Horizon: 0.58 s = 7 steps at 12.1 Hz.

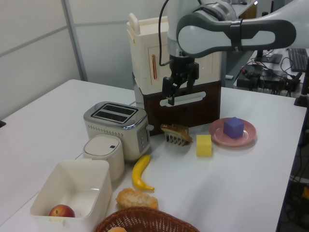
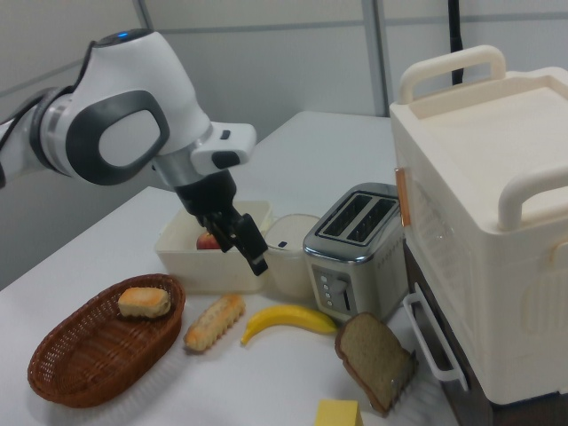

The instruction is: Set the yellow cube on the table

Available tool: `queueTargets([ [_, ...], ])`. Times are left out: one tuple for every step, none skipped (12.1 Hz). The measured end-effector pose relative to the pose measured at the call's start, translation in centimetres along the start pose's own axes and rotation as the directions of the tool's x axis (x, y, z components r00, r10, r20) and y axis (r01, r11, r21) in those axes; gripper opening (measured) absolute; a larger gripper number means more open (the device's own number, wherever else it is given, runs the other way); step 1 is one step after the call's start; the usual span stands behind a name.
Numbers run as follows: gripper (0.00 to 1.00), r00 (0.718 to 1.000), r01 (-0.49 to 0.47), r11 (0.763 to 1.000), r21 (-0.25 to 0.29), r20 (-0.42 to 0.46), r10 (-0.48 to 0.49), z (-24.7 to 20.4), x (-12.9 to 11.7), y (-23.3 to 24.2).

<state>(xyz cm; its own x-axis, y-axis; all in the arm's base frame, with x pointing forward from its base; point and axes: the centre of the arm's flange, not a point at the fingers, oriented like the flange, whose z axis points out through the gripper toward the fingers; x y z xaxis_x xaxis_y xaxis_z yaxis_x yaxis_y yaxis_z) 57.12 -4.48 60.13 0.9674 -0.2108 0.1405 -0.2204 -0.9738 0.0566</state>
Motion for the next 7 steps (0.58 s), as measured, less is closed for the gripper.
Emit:
queueTargets([
  [1.0, 1.0, -0.015, 1.0, 0.014, 0.005, 0.015, 0.2, 0.1, 1.0],
  [1.0, 1.0, -0.028, 0.999, 0.046, 0.012, 0.027, 0.3, 0.3, 2.6],
  [1.0, 0.999, -0.035, 0.997, 0.071, 0.013, 0.034, 0.3, 0.5, 4.2],
  [1.0, 0.999, -0.036, 0.996, 0.083, 0.01, 0.036, 0.2, 0.6, 5.0],
  [1.0, 0.999, -0.036, 0.996, 0.085, 0.007, 0.035, 0.1, 0.6, 5.1],
  [1.0, 0.999, -0.034, 0.996, 0.086, 0.006, 0.033, 0.0, 0.6, 5.1],
  [1.0, 1.0, -0.03, 0.996, 0.086, 0.006, 0.03, 0.0, 0.6, 4.8],
])
